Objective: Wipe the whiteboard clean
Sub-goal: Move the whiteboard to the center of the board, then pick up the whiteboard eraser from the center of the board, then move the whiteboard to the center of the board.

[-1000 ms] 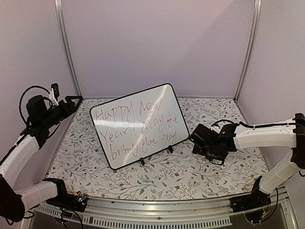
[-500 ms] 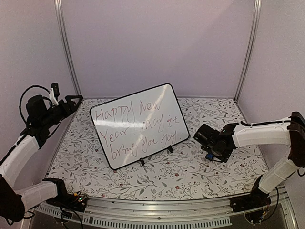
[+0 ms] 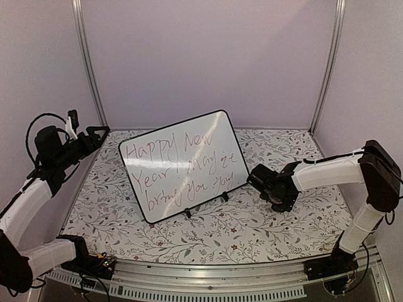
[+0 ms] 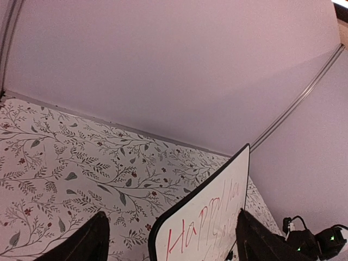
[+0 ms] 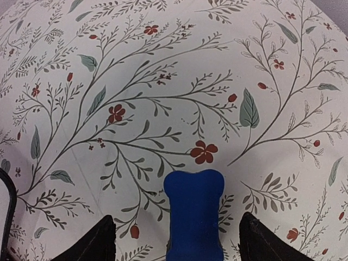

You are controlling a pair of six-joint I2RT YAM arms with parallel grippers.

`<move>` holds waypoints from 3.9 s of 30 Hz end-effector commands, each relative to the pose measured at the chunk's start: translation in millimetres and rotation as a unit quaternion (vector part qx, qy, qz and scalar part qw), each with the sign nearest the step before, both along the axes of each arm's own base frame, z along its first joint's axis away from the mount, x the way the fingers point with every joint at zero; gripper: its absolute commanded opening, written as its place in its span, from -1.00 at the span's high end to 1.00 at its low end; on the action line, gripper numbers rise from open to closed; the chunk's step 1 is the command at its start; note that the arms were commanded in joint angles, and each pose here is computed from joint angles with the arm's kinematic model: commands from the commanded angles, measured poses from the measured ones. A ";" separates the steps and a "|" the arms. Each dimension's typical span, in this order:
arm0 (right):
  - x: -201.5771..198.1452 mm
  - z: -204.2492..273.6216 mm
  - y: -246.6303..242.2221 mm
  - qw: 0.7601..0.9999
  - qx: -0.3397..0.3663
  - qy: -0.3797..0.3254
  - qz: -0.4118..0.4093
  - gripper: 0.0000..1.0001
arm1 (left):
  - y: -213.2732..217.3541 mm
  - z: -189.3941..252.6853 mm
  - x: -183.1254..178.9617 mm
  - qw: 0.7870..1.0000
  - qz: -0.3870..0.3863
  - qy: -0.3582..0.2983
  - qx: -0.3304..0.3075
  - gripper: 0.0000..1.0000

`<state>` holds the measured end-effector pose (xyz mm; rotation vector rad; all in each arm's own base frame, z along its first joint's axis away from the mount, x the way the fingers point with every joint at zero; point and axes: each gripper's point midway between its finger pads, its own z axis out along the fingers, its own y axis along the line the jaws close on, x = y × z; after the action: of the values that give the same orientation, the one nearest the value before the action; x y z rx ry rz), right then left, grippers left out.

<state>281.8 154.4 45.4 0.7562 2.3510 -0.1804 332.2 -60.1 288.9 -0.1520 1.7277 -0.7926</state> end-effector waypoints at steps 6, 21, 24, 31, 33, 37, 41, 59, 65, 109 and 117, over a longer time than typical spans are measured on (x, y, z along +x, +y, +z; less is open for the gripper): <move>2.8 -8.9 -3.9 1.000 0.002 0.002 -0.004 -0.36 | 2.4 -0.3 -0.8 1.000 0.002 -0.005 0.000 -0.58; 4.8 -20.5 -2.6 1.000 0.012 0.011 -0.001 -0.23 | 3.5 -2.0 -0.4 1.000 0.005 -0.003 0.000 -0.58; 4.4 -22.8 -2.8 1.000 0.012 0.014 -0.002 -0.22 | 3.3 -2.1 -0.5 1.000 0.005 -0.003 0.000 -0.57; 3.2 -23.5 -4.2 1.000 0.011 0.017 -0.004 -0.16 | 3.6 -2.5 0.2 1.000 0.006 -0.002 0.000 -0.57; 3.0 -23.0 -4.4 1.000 0.012 0.016 -0.004 -0.11 | 3.1 -2.8 0.2 1.000 0.004 -0.002 -0.001 -0.57; 1.7 -23.7 -5.7 1.000 0.011 0.018 -0.006 -0.02 | 3.3 -3.0 0.2 1.000 0.005 -0.001 0.000 -0.57; 0.5 -24.5 -7.1 1.000 0.011 0.018 -0.007 0.07 | 3.7 -2.9 0.3 1.000 0.006 -0.001 0.000 -0.57; 2.0 -22.2 -6.4 1.000 0.011 0.016 -0.005 0.45 | 3.9 -3.3 0.6 1.000 0.007 0.000 0.001 -0.58; 10.0 -7.7 -1.5 1.000 -0.001 0.008 0.018 0.63 | 3.8 -3.7 0.8 1.000 0.006 0.000 0.001 -0.58; -23.6 250.6 239.7 0.614 0.083 -0.290 0.729 0.62 | -38.2 -52.7 15.9 0.989 -0.112 0.093 0.025 -0.63; -26.2 248.3 234.0 0.617 0.079 -0.298 0.724 0.62 | -54.4 -49.7 8.5 0.988 -0.119 0.097 0.015 -0.03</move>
<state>260.7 389.9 288.8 -1.0267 1.6639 0.8464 346.3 -102.0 224.7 -0.0381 1.9927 -0.9362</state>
